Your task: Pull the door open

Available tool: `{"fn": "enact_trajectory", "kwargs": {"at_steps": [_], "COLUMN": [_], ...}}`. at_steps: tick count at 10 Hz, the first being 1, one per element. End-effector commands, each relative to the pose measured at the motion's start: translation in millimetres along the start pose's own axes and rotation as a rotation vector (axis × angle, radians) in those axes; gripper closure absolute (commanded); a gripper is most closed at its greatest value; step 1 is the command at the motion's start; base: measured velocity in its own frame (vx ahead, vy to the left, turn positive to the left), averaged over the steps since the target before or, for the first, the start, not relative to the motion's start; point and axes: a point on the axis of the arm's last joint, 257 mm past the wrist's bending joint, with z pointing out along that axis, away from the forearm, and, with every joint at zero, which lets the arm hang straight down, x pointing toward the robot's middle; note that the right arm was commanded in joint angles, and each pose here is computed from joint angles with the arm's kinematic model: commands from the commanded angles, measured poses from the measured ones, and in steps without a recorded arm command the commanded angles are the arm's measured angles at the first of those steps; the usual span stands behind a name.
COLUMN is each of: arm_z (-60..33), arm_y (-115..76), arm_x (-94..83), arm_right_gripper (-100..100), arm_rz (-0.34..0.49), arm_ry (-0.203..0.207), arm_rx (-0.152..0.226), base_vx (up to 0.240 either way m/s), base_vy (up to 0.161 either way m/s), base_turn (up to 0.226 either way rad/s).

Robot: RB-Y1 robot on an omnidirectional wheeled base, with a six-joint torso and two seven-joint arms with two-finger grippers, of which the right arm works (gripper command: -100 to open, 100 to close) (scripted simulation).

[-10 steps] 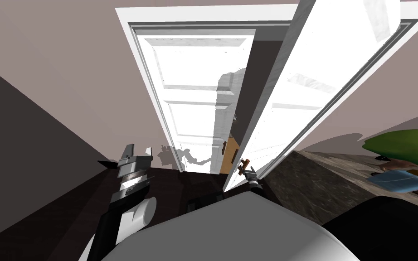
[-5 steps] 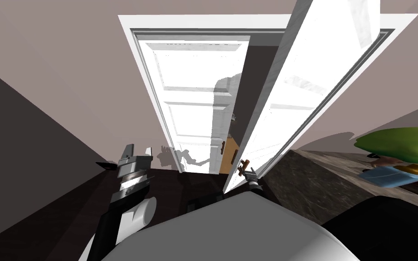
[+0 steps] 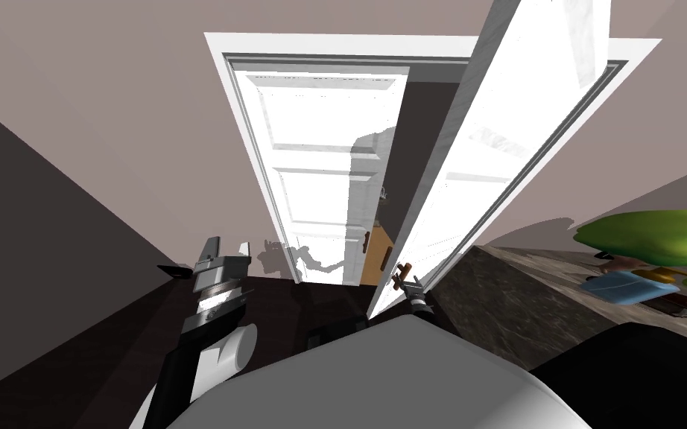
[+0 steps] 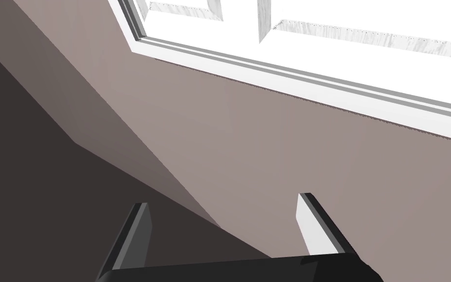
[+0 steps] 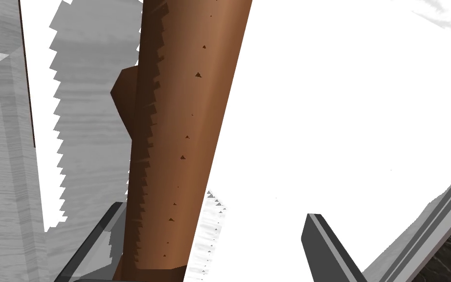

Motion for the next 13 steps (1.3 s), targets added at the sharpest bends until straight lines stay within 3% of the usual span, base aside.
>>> {"fn": "enact_trajectory", "kwargs": {"at_steps": [1, 4, 9, 10, 13], "arm_z": [-6.8, -6.8, -12.1, -19.3, -19.3], "arm_y": [26.9, 26.9, 36.1, 48.5, 48.5], "arm_x": [-5.2, -5.2, -9.1, -14.1, -14.1], "arm_right_gripper": [100, 100, 100, 100, 100], "arm_rz": [-0.032, -0.032, -0.042, -0.056, -0.056], "arm_ry": [-0.029, -0.029, -0.041, -0.056, -0.056], "arm_rx": [-0.036, -0.036, -0.048, -0.064, -0.064], "base_vx": [0.000, -0.005, -0.037, -0.087, -0.075], "base_vy": [0.000, -0.005, -0.001, 0.004, 0.000], "base_turn": [0.000, -0.001, -0.008, -0.051, -0.013]}}
